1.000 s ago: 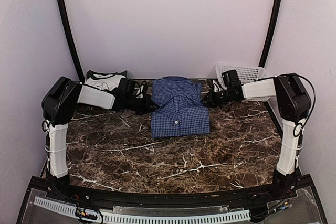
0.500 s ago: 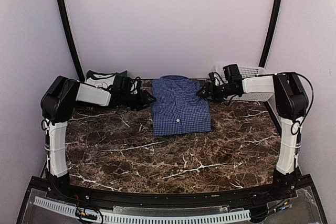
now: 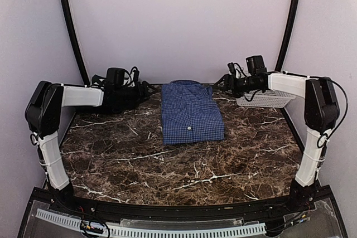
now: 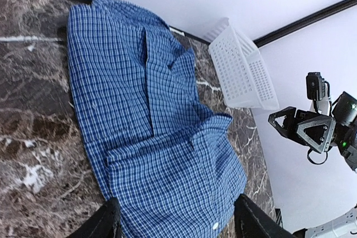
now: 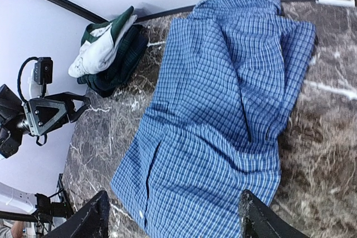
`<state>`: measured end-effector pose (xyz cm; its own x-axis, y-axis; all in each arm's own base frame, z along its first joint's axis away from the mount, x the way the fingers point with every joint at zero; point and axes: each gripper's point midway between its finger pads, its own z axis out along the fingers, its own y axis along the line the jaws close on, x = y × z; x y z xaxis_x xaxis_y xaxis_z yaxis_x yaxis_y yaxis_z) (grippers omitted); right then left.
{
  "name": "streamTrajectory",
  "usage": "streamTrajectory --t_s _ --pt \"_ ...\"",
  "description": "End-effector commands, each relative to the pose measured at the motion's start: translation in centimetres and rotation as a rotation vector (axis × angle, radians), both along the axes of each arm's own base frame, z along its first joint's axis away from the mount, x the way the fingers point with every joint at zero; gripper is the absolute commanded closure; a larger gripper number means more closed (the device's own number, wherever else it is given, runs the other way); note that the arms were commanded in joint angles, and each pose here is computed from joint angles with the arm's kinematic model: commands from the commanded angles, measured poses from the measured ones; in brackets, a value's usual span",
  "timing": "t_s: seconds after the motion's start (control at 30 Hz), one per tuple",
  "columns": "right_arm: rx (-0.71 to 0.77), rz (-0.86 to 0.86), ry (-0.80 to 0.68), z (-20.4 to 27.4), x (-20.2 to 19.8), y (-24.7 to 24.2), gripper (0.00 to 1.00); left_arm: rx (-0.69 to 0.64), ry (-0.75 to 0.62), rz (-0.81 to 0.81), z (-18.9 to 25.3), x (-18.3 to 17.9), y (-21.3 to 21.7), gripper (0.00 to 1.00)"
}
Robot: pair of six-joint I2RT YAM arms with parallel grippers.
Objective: Fold and stack the mixed laundry pile
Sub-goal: Fold the rectangle-folded shirt at the center of the board, then smooth out the 2/3-rectangle-folded shirt at the center of the board.
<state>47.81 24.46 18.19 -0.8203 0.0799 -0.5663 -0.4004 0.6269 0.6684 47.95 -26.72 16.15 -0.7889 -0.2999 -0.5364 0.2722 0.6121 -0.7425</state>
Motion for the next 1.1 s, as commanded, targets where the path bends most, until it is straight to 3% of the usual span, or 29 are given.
streamTrajectory --t_s 0.0,0.33,0.7,1.07 --pt "-0.046 0.011 0.068 -2.3 -3.8 -1.1 0.25 0.057 0.085 -0.033 -2.7 -3.1 -1.4 0.33" --pt "-0.087 0.024 0.18 -8.6 -6.1 -1.6 0.29 0.138 0.156 -0.052 -6.8 -3.0 -3.9 0.45" --pt "-0.087 0.014 0.194 -11.0 -3.4 -0.9 0.3 0.175 0.179 -0.03 -8.8 -0.1 -4.8 0.53" --pt "-0.058 0.022 0.163 -10.4 -0.9 0.1 0.35 0.209 0.181 -0.006 -10.0 1.5 -4.9 0.49"
